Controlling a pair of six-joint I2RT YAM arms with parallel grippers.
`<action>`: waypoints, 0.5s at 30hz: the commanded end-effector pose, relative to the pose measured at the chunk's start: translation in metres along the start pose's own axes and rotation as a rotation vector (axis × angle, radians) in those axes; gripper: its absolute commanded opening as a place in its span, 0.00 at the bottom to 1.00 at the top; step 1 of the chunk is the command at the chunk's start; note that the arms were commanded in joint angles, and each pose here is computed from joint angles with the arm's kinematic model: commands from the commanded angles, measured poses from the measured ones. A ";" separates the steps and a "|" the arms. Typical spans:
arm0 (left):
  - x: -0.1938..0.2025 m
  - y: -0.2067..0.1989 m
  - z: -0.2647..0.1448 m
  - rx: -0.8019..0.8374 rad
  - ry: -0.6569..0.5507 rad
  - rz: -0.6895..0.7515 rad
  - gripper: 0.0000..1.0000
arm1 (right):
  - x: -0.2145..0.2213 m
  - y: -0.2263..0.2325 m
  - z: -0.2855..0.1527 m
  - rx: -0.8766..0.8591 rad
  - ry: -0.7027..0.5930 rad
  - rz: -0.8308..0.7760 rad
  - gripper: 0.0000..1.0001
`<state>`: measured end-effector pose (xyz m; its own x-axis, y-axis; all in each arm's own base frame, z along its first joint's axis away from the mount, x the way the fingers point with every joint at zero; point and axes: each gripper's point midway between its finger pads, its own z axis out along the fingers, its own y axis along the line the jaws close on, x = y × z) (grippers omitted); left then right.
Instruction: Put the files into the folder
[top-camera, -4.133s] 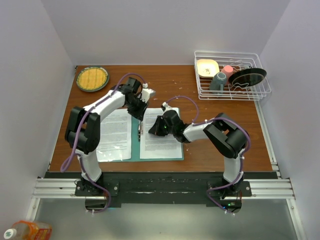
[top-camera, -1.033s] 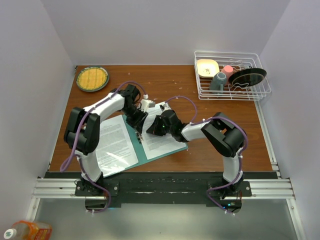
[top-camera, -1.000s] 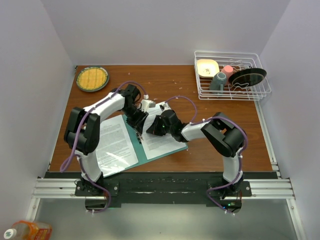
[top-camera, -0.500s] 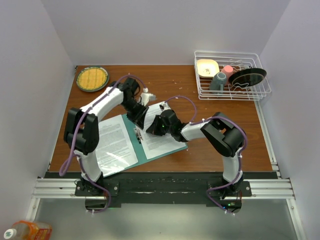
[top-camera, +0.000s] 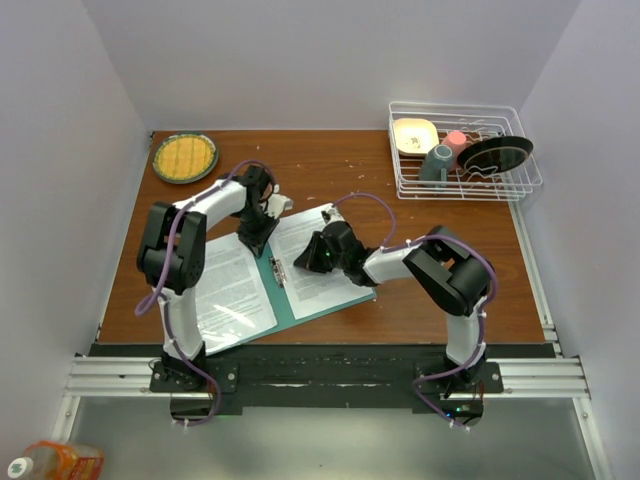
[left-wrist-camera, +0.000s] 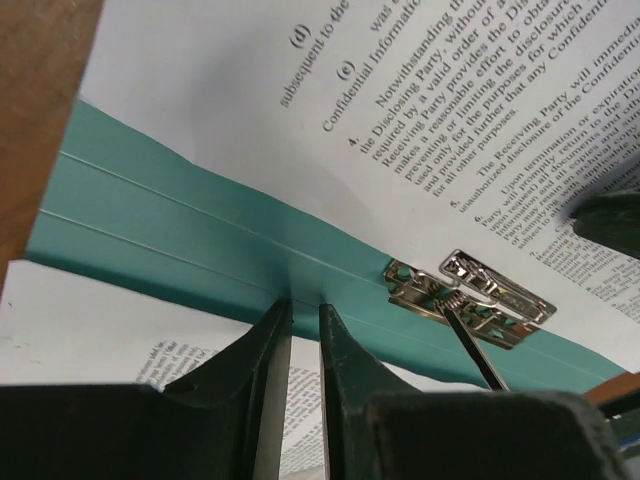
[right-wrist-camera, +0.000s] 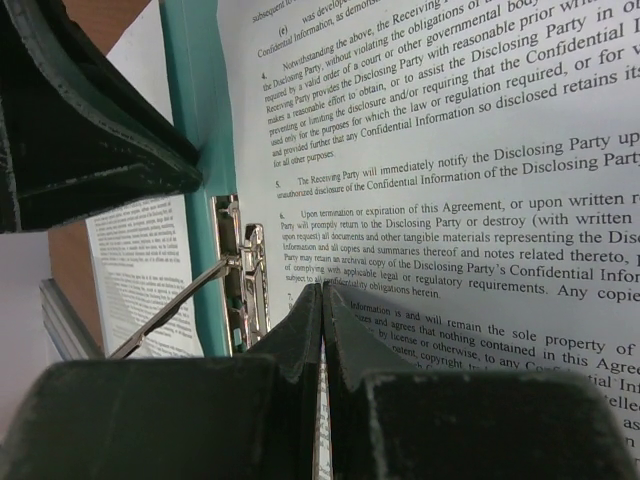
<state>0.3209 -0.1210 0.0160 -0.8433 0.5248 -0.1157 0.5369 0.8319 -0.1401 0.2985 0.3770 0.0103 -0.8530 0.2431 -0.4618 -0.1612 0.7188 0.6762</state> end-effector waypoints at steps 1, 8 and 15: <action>0.001 0.011 0.007 -0.051 0.007 0.041 0.22 | 0.088 -0.135 -0.036 0.465 0.261 -0.019 0.00; -0.009 0.010 0.024 -0.032 0.001 0.037 0.22 | 0.084 -0.135 -0.038 0.474 0.232 -0.003 0.00; -0.051 0.009 0.040 -0.039 -0.028 0.058 0.22 | 0.084 -0.139 -0.044 0.502 0.222 0.010 0.00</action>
<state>0.3367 -0.1296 0.0131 -0.8266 0.5538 -0.0996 0.5625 0.8182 -0.1188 0.2972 0.3697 0.0101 -0.8468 0.2873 -0.4477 -0.1138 0.7243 0.6800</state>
